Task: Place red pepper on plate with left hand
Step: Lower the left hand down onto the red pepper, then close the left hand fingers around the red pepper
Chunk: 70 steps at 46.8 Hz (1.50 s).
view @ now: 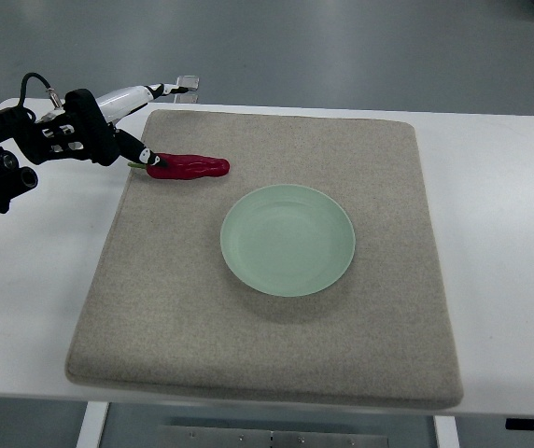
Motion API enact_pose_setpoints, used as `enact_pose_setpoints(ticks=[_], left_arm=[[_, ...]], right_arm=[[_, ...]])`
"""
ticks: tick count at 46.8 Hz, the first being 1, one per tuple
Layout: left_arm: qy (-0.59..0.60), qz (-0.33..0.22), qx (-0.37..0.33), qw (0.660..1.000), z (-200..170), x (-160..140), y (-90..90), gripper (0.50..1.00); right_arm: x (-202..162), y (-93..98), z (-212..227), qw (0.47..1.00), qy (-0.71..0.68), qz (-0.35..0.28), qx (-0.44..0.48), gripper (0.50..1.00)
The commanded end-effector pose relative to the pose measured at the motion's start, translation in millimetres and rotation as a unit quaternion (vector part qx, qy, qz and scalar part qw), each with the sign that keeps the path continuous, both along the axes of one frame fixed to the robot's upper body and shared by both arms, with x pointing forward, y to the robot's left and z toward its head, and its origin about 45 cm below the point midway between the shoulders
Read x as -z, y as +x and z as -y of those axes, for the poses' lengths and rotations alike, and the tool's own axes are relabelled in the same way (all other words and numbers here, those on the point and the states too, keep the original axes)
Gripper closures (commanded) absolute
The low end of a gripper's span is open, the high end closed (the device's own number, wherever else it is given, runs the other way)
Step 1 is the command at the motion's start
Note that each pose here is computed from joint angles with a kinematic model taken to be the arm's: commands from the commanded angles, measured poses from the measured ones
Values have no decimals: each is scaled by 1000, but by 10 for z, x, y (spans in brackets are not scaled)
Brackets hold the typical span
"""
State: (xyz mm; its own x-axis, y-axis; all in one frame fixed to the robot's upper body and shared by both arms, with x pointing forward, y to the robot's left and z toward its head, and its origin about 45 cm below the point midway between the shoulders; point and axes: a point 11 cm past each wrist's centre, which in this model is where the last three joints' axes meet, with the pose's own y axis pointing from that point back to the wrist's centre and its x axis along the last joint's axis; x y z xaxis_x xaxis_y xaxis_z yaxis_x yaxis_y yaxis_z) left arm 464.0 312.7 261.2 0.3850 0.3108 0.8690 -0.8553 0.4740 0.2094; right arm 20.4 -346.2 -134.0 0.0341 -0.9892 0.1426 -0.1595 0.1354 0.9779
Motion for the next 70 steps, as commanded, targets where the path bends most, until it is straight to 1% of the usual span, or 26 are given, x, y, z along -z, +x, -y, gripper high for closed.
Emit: enact_pose_setpoints(ticks=[1, 14, 19, 25, 36, 41, 48, 50, 55, 57, 64, 70], left_arm=[[13, 1, 6, 1000, -4, 11, -5, 508], [41, 5, 10, 999, -10, 42, 16, 516], [56, 0, 16, 998, 16, 129, 11, 519], [63, -5, 25, 998, 93, 212, -4, 523], [61, -5, 33, 998, 180, 221, 5, 534], [64, -4, 28, 998, 159, 230, 27, 559], [69, -6, 25, 997, 166, 285, 43, 566], [68, -6, 26, 997, 174, 287, 43, 598], [68, -6, 26, 997, 174, 287, 43, 613], [69, -7, 25, 997, 168, 293, 41, 643], [69, -7, 24, 997, 156, 299, 41, 649], [74, -8, 19, 997, 119, 316, 48, 673]], right_arm=[[0, 0, -1, 1000, 0, 0, 0, 568], [0, 0, -1, 1000, 0, 0, 0, 568], [0, 0, -1, 1000, 0, 0, 0, 568], [0, 0, -1, 1000, 0, 0, 0, 568], [0, 0, -1, 1000, 0, 0, 0, 568], [0, 0, -1, 1000, 0, 0, 0, 568], [0, 0, -1, 1000, 0, 0, 0, 568], [0, 0, -1, 1000, 0, 0, 0, 568], [-1, 9, -1, 1000, 0, 1, 0, 568], [0, 0, -1, 1000, 0, 0, 0, 568], [0, 0, -1, 1000, 0, 0, 0, 568], [0, 0, -1, 1000, 0, 0, 0, 568]])
